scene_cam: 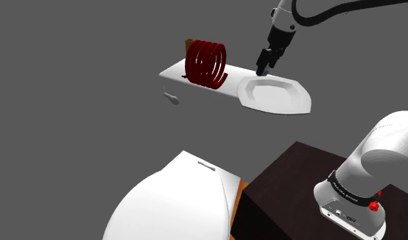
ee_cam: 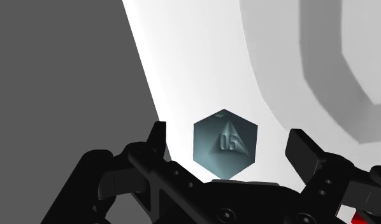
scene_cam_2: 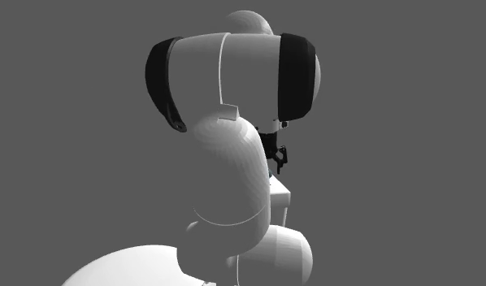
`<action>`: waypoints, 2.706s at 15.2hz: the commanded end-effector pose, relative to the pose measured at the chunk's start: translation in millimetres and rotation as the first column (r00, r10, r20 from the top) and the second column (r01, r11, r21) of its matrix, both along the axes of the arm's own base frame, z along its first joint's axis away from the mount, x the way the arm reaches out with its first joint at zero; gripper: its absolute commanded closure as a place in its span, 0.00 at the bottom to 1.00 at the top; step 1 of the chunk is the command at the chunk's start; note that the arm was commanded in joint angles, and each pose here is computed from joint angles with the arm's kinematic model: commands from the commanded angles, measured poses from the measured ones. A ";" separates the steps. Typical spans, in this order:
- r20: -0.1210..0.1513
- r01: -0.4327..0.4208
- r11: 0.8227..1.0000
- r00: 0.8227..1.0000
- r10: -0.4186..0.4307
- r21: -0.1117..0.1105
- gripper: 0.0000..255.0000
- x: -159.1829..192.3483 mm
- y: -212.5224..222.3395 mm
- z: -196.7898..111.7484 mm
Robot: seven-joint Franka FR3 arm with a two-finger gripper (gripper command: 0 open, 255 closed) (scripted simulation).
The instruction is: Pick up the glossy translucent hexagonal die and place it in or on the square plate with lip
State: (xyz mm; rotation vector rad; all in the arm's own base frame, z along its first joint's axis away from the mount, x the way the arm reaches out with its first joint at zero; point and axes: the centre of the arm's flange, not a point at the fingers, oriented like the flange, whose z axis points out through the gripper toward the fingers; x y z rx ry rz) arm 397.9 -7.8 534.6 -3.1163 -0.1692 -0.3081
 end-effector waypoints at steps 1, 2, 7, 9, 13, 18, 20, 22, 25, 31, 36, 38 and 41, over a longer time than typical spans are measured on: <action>0.000 0.000 1.000 1.000 0.000 0.000 0.00 1.8 0.2 -8.0; 0.000 0.000 1.000 1.000 0.000 0.000 0.00 1.8 0.2 -8.0; 0.000 0.000 1.000 1.000 0.000 0.000 0.00 1.9 0.2 -8.0; 0.000 0.000 1.000 1.000 0.000 0.000 1.00 1.6 0.6 -8.3; 0.000 0.000 1.000 1.000 0.000 0.000 1.00 1.9 1.1 -7.1; 0.000 0.000 1.000 1.000 0.000 0.000 1.00 1.9 0.2 -8.0; 0.000 0.000 1.000 1.000 0.000 0.000 1.00 1.8 0.2 2.6; 0.000 0.000 1.000 1.000 0.000 0.000 1.00 1.9 0.2 13.1; 0.000 0.000 1.000 1.000 0.000 0.000 1.00 1.9 0.2 29.0; 0.000 0.000 1.000 1.000 0.000 0.000 1.00 1.9 0.2 60.7; 0.000 0.000 1.000 1.000 0.000 0.000 1.00 -7.8 9.2 81.4; 0.000 0.000 1.000 1.000 0.000 0.000 1.00 -27.1 27.2 80.8; 0.000 0.000 1.000 1.000 0.000 0.000 1.00 -56.1 54.2 79.8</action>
